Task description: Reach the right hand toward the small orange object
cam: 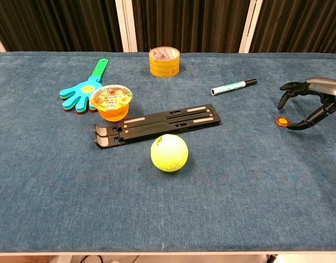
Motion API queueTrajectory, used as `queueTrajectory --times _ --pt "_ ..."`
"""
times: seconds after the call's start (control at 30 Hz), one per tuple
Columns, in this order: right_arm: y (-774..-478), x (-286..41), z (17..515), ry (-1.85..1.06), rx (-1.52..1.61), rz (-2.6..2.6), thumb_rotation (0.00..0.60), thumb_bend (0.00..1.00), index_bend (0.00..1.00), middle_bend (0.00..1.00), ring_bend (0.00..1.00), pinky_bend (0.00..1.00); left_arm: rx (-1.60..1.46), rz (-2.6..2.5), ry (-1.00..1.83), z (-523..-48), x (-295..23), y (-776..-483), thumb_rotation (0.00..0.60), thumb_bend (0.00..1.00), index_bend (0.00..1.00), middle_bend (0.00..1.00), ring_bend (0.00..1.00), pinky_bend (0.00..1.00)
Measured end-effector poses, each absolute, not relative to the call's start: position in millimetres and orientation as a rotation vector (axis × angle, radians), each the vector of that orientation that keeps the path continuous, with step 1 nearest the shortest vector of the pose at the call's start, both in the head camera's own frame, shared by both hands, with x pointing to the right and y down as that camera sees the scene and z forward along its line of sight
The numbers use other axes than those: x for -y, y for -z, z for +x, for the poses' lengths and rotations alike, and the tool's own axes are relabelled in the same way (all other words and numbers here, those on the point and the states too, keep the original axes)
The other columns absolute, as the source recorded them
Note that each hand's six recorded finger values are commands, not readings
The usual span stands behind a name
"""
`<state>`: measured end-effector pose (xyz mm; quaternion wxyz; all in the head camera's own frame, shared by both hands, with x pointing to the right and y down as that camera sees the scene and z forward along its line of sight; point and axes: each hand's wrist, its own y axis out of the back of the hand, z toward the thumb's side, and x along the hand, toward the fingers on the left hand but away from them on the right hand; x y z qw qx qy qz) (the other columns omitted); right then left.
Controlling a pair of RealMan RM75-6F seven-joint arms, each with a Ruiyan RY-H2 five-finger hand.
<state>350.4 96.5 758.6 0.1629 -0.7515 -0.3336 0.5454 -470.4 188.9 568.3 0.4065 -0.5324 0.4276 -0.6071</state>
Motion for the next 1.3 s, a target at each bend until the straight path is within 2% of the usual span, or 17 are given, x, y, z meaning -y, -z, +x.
queueTrajectory --times 0.47,0.9,1.17,1.3 --pt "-764.4 -96.7 346.9 -1.558 0.925 -2.16 0.6 0.4 0.51 0.08 0.14 0.0 -1.095 -1.342 1.535 -472.2 -188.1 -567.7 0.6 0.26 0.19 0.03 0.0 0.1" --pt "-766.4 -95.8 345.4 -1.58 0.898 -2.152 0.6 0.41 0.51 0.08 0.14 0.0 -1.098 -1.345 1.538 -472.8 -187.9 -567.8 0.6 0.26 0.19 0.03 0.0 0.1" --pt "-763.9 -93.2 344.4 -1.574 0.899 -2.149 0.6 0.5 0.58 0.08 0.14 0.0 -1.104 -1.349 1.538 -472.8 -187.9 -567.5 0.6 0.26 0.19 0.03 0.0 0.1" --pt "-760.6 -90.2 344.2 -1.563 0.915 -2.15 0.6 0.51 0.58 0.08 0.14 0.0 -1.108 -1.349 1.54 -473.2 -187.9 -567.2 0.6 0.26 0.19 0.03 0.0 0.1"
